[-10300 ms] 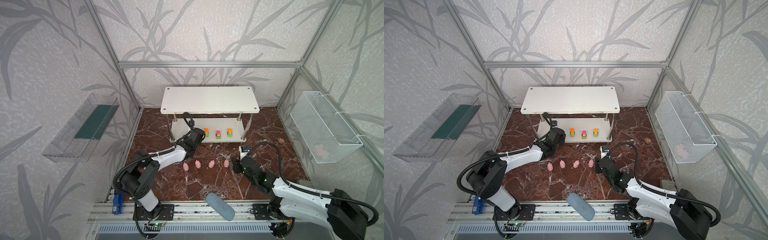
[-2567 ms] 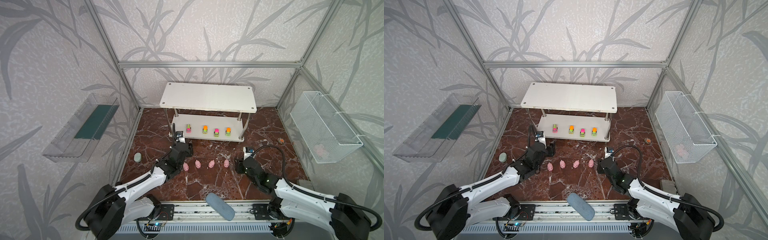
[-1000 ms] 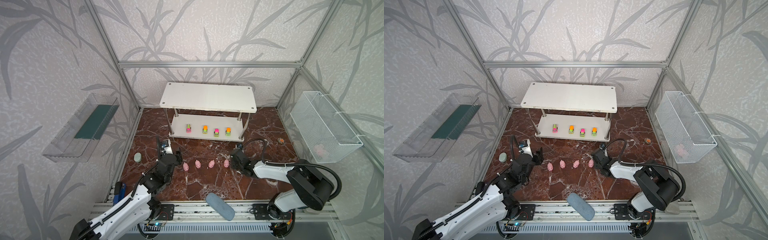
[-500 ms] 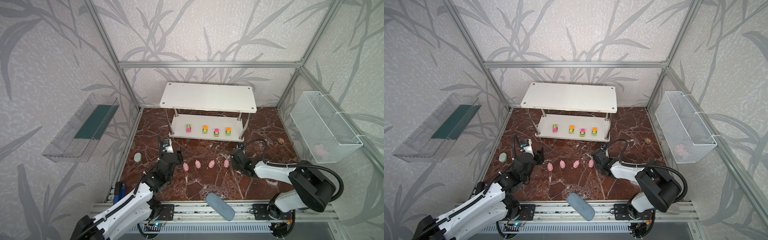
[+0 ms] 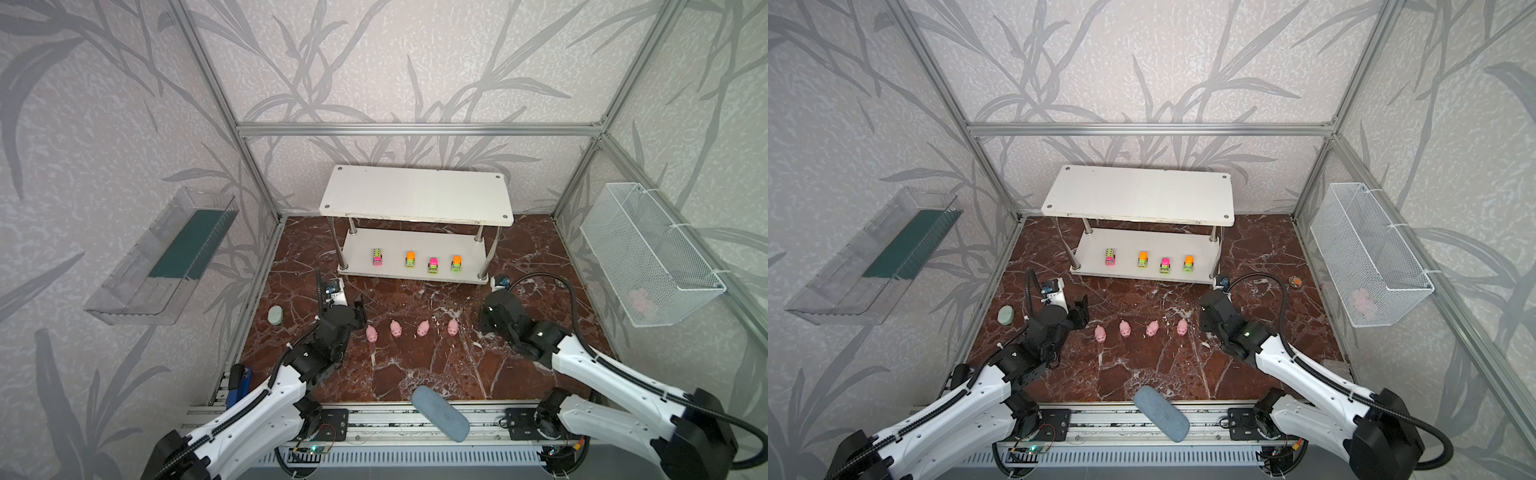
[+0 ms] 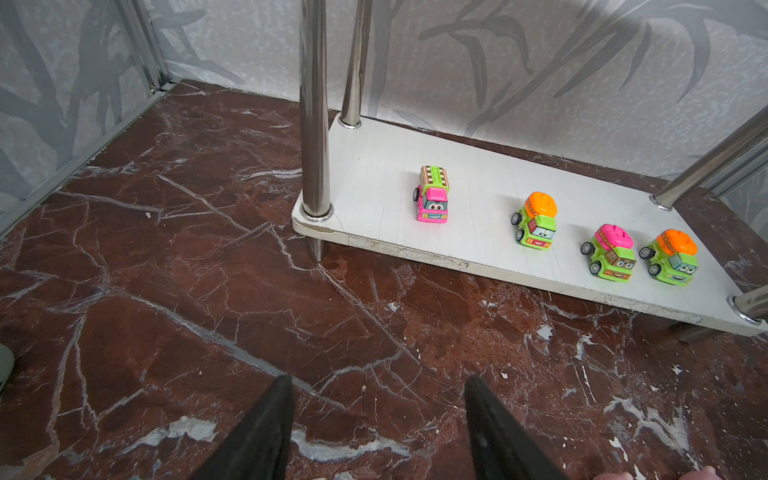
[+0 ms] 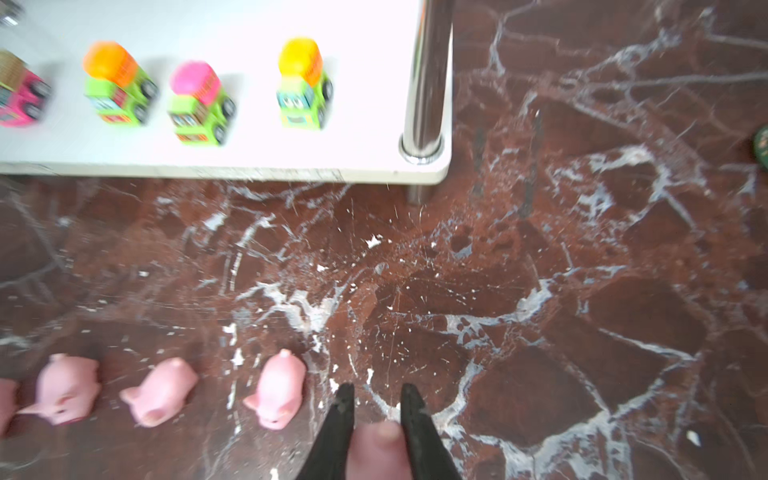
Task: Place and organize the plastic toys onto the shelf
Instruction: 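Grasp a pink pig with the right gripper and lift it toward the top shelf, then lower the pig onto the top shelf and open the right gripper, then lower the right gripper back over the remaining pink pigs, then grasp another pink pig with the right gripper and carry it to the top shelf, then set the pig beside the first pig on the top shelf and release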
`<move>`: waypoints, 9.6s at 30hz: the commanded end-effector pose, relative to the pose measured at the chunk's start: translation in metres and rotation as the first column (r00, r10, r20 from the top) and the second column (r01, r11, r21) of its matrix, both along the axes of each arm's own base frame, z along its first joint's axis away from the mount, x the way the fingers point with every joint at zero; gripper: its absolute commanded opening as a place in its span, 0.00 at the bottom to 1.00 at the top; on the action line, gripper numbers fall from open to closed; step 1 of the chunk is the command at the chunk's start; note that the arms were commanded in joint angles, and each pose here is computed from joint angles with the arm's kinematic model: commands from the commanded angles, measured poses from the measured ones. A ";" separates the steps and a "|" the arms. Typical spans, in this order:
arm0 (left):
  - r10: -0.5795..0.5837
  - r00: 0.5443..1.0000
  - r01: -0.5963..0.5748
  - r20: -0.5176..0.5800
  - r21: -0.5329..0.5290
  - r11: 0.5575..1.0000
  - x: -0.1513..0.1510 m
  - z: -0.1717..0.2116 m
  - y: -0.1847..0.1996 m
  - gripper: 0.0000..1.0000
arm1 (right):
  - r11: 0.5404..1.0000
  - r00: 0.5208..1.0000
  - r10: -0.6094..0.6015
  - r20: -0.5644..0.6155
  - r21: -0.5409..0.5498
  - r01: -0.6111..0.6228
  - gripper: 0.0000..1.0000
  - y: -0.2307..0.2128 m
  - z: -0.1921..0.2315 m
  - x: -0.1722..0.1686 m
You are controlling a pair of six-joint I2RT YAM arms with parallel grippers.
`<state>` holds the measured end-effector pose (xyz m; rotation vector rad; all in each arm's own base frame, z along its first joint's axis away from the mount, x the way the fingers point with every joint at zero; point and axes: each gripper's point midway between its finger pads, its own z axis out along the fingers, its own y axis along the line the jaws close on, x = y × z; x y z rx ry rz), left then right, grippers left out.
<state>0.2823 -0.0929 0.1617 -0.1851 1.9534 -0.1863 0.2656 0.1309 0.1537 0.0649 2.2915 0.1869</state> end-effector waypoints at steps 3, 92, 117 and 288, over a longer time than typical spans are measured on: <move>0.008 1.000 -0.007 0.024 -0.028 1.000 0.002 0.006 0.000 0.64 | 0.998 0.999 0.047 0.010 -0.031 -0.047 0.21 -0.008 0.055 -0.015; -0.033 0.999 0.029 -0.035 -0.110 0.994 0.011 -0.003 -0.012 0.64 | 0.992 0.907 0.096 0.410 -0.109 -0.056 0.58 0.019 0.347 0.167; -0.005 0.999 0.000 -0.043 -0.118 0.993 0.014 -0.003 -0.009 0.64 | 0.985 0.952 0.164 0.258 0.015 -0.173 0.59 0.023 0.083 -0.053; 0.004 0.995 -0.018 -0.104 -0.129 0.991 0.023 -0.038 -0.009 0.64 | 0.981 0.964 0.155 0.218 -0.150 -0.124 0.54 0.092 0.254 0.215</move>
